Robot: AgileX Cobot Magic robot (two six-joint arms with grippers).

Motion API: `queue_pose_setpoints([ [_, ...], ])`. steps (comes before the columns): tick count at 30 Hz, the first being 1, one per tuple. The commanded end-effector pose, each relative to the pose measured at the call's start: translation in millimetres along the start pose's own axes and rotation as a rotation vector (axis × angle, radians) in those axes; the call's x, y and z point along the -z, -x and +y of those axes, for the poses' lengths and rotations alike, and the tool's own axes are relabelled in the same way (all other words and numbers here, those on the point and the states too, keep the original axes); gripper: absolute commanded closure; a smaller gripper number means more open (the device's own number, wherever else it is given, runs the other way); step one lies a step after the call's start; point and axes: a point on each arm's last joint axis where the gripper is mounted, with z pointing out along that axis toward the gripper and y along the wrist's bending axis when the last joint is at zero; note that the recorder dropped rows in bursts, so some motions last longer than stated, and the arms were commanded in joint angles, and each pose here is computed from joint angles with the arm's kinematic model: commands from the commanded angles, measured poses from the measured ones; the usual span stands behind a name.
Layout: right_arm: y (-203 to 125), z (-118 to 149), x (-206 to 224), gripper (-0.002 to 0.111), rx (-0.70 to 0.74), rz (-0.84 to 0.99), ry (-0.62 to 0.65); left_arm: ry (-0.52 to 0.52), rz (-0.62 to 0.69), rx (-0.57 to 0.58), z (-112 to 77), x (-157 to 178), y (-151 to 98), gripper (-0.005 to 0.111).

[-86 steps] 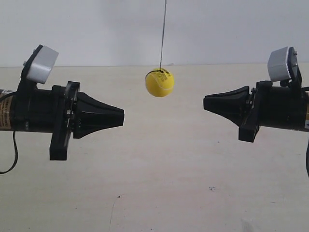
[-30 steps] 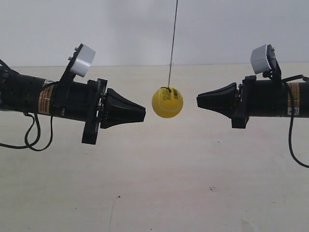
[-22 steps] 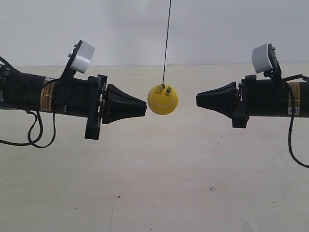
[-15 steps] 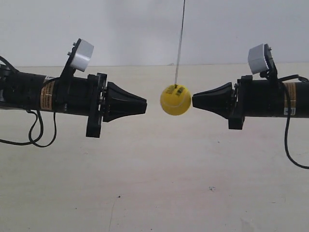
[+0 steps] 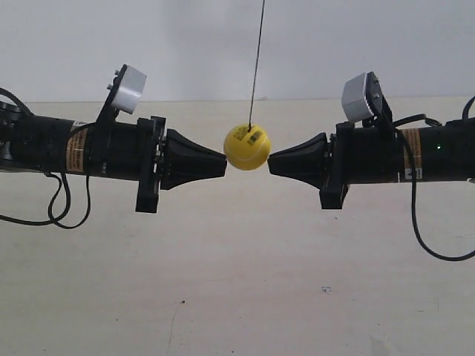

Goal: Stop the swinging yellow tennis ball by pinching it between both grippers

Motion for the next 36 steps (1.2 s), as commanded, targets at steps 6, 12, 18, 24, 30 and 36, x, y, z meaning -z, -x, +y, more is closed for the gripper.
queue_pose_setpoints([
  [6, -1.7, -4.7, -0.3, 0.108, 0.014, 0.033, -0.046, 0.024, -0.022, -0.034, 2.7, -1.9, 3.1, 0.102],
  [12, -1.9, -5.1, -0.2, 0.108, 0.013, 0.035, -0.050, 0.090, -0.001, -0.022, 8.8, -1.6, 1.2, 0.102],
  [18, -1.6, -5.0, -0.2, 0.108, 0.014, 0.032, -0.049, 0.099, -0.003, -0.037, 9.7, -1.5, 1.4, 0.102],
  [24, -1.4, -5.3, -0.2, 0.108, 0.015, 0.030, -0.052, 0.106, -0.009, -0.040, 10.2, -1.5, 2.0, 0.102],
  [30, 0.4, -3.4, -0.4, 0.108, 0.015, 0.009, -0.031, 0.112, -0.015, -0.036, 10.7, -1.4, 2.5, 0.102],
  [36, 1.6, -2.2, -0.4, 0.108, 0.015, -0.004, -0.018, 0.110, -0.014, -0.029, 10.6, -1.4, 2.4, 0.102],
])
